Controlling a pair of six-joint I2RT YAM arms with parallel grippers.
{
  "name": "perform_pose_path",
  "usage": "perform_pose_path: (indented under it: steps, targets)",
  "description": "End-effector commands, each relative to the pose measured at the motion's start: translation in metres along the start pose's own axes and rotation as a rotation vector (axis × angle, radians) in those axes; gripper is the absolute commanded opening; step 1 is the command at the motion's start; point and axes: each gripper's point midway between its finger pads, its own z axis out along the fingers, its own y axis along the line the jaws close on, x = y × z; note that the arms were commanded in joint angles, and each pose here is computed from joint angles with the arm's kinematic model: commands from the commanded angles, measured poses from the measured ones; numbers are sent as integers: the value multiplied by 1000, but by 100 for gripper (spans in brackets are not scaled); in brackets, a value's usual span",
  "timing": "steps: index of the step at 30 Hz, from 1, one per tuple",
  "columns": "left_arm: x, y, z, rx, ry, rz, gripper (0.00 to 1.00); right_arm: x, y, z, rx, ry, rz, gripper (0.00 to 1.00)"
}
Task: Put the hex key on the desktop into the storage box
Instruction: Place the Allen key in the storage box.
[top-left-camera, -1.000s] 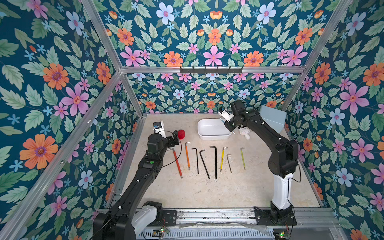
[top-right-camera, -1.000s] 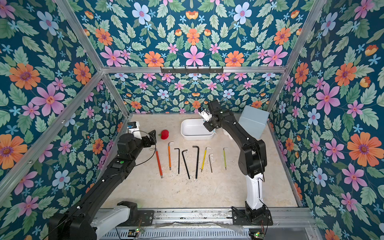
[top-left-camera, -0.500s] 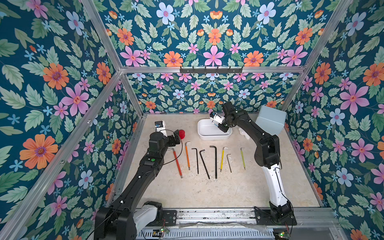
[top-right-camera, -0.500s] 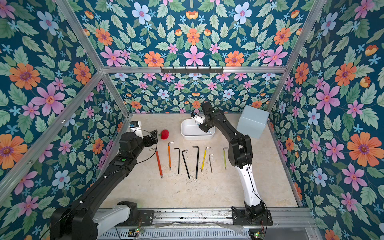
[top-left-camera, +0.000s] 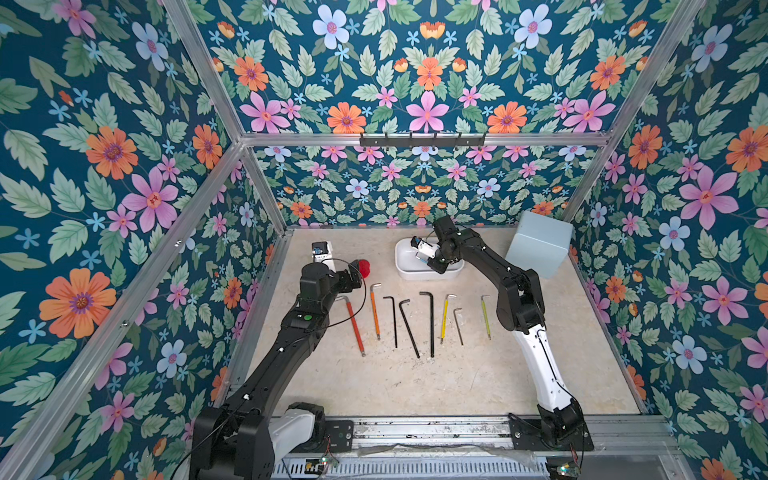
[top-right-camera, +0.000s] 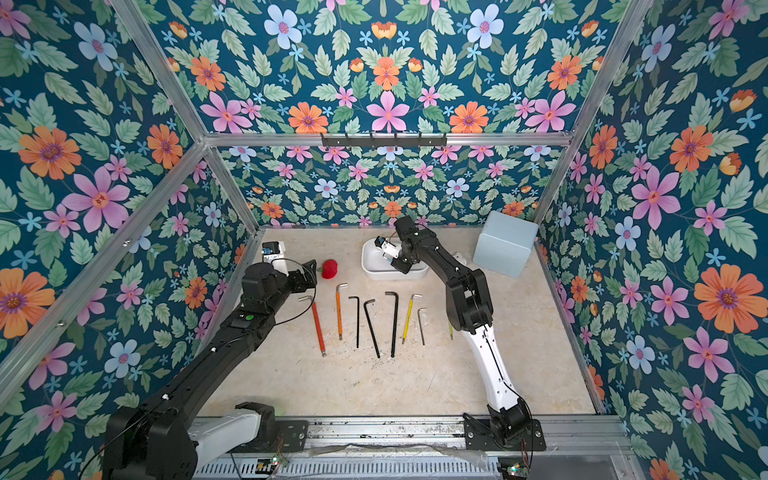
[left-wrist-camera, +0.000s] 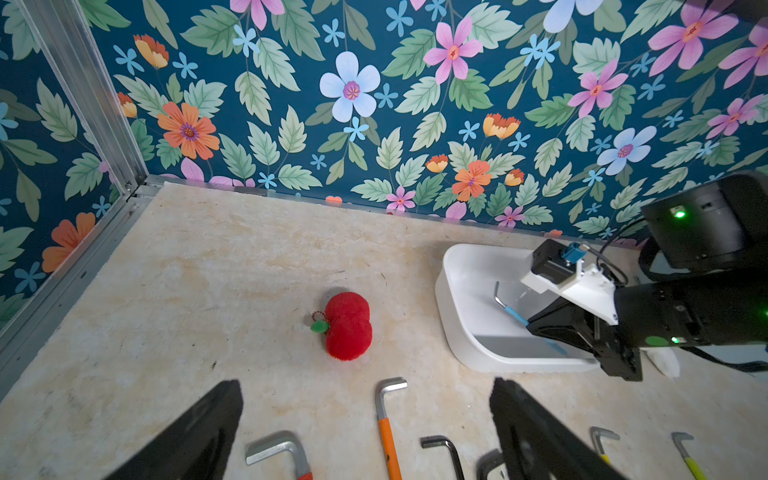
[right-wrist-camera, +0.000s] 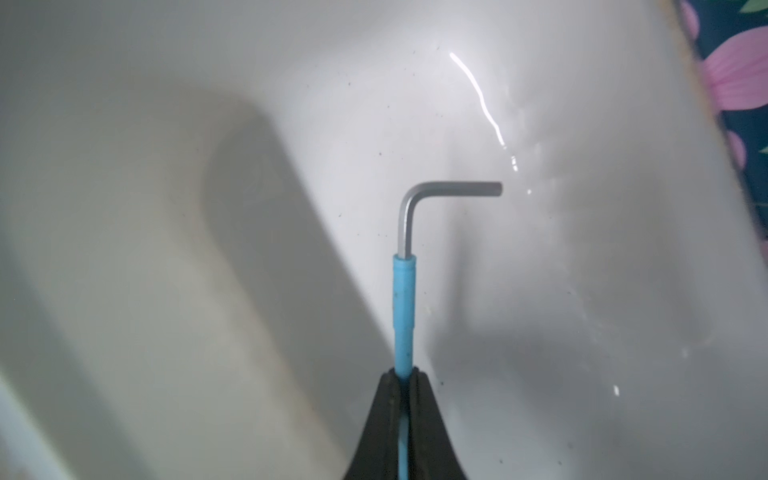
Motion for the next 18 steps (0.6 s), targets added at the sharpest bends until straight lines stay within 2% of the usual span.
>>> perform_pose_path:
  steps: [1,3,6,7,11,14,16,18]
  targets:
    - [-4,0,0,-1,-19,10,99,-5,11,-3,-61,-19,42,0]
    - [-2,0,1,0,-15,10,99,-8,9,-4,-45,-29,68,0]
    - [-1,0,1,0,-11,9,99,-12,3,-5,-3,-38,96,38]
    - [-2,0,1,0,-13,8,99,-14,2,-6,3,-41,102,47]
    - [-2,0,0,3,-15,4,99,-22,-9,-12,60,-65,137,65]
    - [-3,0,-1,3,-18,0,99,-38,-23,-25,125,-122,195,87]
    - [-4,-1,-2,4,-21,-5,99,-53,-40,-45,203,-185,273,92]
    - [-4,-1,-3,4,-22,-10,99,-67,-45,-68,221,-246,298,91]
